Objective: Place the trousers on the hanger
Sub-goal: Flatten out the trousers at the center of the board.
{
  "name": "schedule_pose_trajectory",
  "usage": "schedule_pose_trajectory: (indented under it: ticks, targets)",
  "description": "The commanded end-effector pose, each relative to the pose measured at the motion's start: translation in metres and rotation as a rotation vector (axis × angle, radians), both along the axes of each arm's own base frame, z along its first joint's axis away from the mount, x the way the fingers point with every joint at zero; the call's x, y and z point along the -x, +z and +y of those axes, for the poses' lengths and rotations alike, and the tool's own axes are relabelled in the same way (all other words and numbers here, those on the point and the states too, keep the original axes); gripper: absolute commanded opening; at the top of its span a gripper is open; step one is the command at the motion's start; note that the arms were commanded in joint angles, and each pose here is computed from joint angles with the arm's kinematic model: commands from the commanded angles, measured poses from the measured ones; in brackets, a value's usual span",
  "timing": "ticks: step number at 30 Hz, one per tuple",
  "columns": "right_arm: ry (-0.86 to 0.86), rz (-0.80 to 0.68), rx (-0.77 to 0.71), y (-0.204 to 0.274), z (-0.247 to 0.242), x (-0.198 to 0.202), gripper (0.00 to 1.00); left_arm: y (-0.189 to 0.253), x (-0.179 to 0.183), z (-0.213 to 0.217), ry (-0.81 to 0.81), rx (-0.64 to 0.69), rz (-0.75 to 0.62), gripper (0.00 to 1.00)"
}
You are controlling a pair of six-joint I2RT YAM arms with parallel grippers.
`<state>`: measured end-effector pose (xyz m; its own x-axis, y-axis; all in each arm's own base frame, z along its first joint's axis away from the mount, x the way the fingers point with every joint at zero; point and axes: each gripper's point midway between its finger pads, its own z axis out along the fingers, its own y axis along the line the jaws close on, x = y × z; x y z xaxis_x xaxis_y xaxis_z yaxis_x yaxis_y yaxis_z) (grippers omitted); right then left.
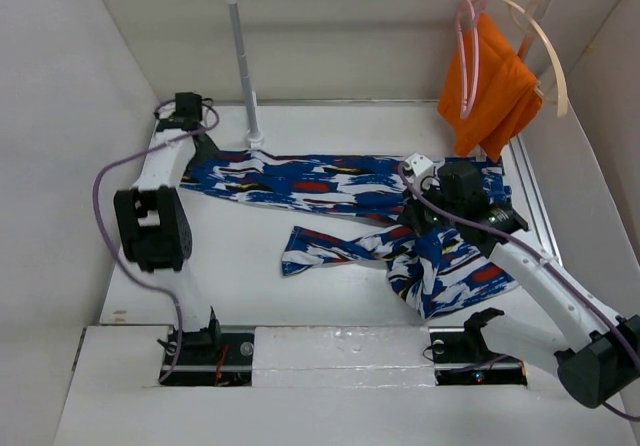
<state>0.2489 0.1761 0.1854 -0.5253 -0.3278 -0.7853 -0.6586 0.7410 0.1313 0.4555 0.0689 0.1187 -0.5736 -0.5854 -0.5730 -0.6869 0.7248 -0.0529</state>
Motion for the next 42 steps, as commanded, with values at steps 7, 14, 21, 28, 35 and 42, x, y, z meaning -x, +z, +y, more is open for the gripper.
schedule_pose_trajectory:
  ticks: [7, 14, 21, 28, 35, 42]
  targets:
    - [-0.077, -0.126, -0.074, 0.071, -0.019, 0.003, 0.33, 0.032, 0.173, -0.285, -0.640, 0.273, -0.166, 0.51]
    - [-0.016, -0.171, -0.164, 0.107, -0.014, 0.019, 0.44, -0.019, 0.182, -0.322, -0.608, 0.223, -0.072, 0.60]
    - [-0.013, -0.153, -0.157, 0.101, -0.021, 0.037, 0.44, -0.051, 0.168, -0.327, -0.618, 0.133, -0.004, 0.60]
    - [-0.002, -0.130, -0.158, 0.091, -0.023, 0.046, 0.44, -0.096, 0.168, -0.313, -0.583, 0.073, 0.091, 0.61]
    - [0.012, -0.124, -0.164, 0.085, -0.023, 0.053, 0.44, -0.102, 0.165, -0.295, -0.528, -0.019, 0.104, 0.07]
    - [0.015, -0.122, -0.153, 0.079, -0.023, 0.051, 0.44, -0.016, 0.163, -0.262, -0.431, -0.044, -0.063, 0.00]
